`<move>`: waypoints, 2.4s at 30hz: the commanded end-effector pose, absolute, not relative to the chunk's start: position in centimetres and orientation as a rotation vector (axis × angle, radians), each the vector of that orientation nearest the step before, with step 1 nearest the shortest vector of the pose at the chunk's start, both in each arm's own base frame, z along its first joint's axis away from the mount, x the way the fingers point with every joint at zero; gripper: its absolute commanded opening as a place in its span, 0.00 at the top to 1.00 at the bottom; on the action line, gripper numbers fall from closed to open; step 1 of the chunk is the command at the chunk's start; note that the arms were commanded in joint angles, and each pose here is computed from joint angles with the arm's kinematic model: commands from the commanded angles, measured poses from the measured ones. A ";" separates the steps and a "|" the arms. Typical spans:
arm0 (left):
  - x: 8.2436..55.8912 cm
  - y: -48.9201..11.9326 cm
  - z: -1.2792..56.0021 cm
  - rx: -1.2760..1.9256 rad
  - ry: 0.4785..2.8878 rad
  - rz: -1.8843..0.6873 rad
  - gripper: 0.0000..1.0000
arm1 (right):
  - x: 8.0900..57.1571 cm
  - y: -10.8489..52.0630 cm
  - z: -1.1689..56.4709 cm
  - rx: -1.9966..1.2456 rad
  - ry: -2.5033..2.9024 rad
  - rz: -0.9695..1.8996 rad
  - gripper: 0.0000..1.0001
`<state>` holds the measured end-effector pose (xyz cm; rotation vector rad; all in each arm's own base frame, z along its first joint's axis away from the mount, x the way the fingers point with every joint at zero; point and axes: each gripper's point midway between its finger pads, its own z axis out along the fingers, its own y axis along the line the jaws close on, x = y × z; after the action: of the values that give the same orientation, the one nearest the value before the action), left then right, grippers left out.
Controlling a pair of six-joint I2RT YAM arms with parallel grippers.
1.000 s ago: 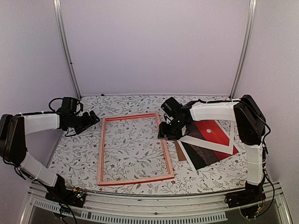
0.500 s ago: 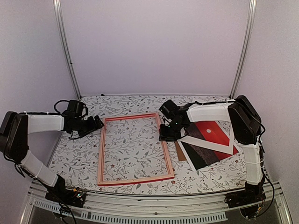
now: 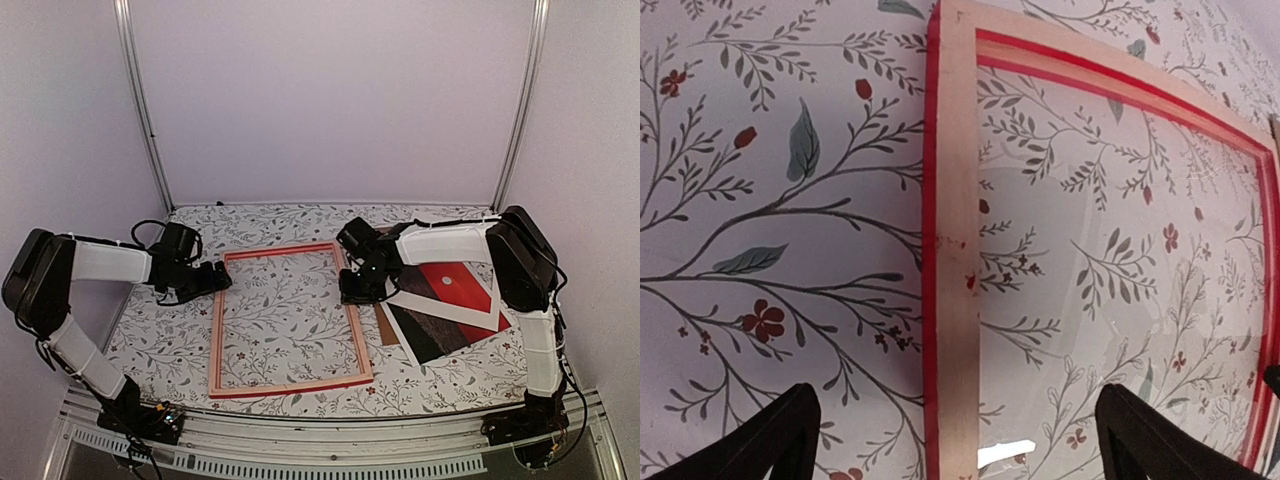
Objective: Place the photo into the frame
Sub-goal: Frame the body at the center of the board, then adjust the glass panel in the frame body.
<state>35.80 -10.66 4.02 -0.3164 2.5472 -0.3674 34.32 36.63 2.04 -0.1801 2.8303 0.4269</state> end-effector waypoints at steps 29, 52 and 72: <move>36.2 -13.2 2.8 -0.118 2.598 -0.153 0.07 | 30.7 33.7 2.2 -0.106 2.833 0.165 0.75; 36.7 -12.9 4.1 -0.125 2.567 -0.136 0.04 | 45.4 34.9 8.0 -0.080 2.586 0.420 0.46; 36.7 -12.9 3.4 -0.120 2.584 -0.124 0.04 | 51.3 35.8 4.1 -0.091 2.520 0.316 0.48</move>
<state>36.51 -12.44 3.20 -0.1437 2.5863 -0.1281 49.69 36.39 3.99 -0.1005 2.5630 0.3560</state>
